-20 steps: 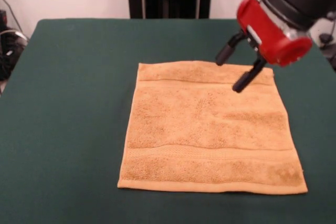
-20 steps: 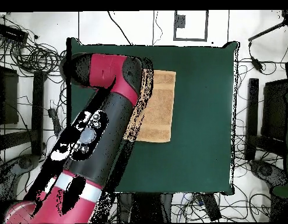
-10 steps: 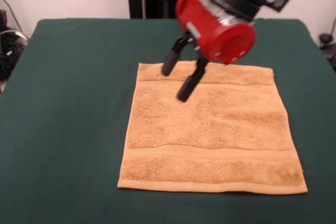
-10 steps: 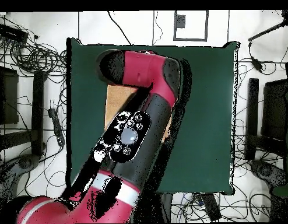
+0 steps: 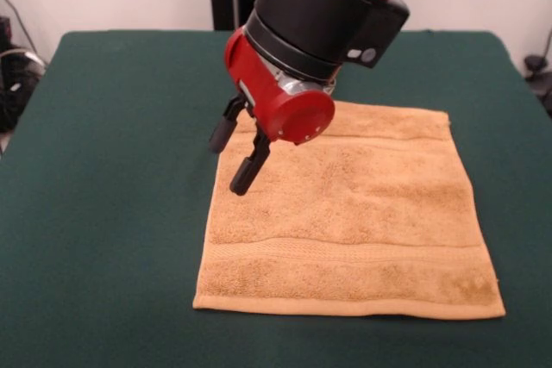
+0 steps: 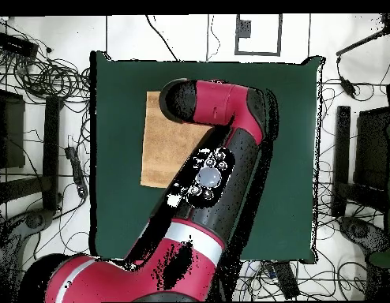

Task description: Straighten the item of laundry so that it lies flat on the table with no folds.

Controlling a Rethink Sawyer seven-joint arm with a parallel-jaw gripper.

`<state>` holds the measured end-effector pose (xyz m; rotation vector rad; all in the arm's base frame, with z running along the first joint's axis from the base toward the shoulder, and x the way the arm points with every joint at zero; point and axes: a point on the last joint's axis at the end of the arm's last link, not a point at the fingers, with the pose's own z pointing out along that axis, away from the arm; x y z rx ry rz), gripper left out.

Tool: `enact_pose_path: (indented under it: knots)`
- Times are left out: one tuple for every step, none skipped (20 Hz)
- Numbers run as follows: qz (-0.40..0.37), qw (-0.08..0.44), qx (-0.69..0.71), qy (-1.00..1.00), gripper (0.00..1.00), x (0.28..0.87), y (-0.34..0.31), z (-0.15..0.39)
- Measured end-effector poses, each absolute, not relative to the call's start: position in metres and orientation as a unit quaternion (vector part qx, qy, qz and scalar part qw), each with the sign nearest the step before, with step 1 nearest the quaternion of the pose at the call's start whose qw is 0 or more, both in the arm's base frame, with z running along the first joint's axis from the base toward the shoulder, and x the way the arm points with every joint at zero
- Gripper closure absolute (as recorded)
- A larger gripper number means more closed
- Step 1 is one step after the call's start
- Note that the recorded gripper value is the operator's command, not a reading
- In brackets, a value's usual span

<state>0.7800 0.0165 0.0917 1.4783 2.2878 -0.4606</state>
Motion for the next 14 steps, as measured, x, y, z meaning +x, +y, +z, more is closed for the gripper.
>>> enact_pose_path:
  knots:
    - [-0.164,0.188,0.523,0.815,0.00,0.779,0.018,0.090]
    - [-0.165,0.187,0.521,0.817,0.00,0.779,0.019,0.089]
    - [-0.165,0.187,0.519,0.818,0.00,0.778,0.020,0.088]
    - [-0.166,0.186,0.516,0.820,0.00,0.778,0.021,0.087]
    - [-0.167,0.186,0.513,0.821,0.00,0.777,0.021,0.086]
    - [-0.168,0.186,0.509,0.824,0.00,0.776,0.022,0.084]
    - [-0.169,0.186,0.507,0.825,0.00,0.776,0.023,0.084]
    - [-0.169,0.186,0.505,0.826,0.00,0.776,0.024,0.084]
    - [-0.166,0.186,0.502,0.828,0.00,0.776,0.026,0.085]
    - [-0.165,0.187,0.501,0.829,0.00,0.776,0.027,0.085]
    - [-0.164,0.187,0.500,0.830,0.00,0.777,0.027,0.086]
    - [-0.163,0.187,0.498,0.831,0.00,0.777,0.028,0.087]
    - [-0.162,0.188,0.497,0.832,0.00,0.778,0.028,0.088]
    - [-0.160,0.188,0.497,0.832,0.00,0.779,0.028,0.090]
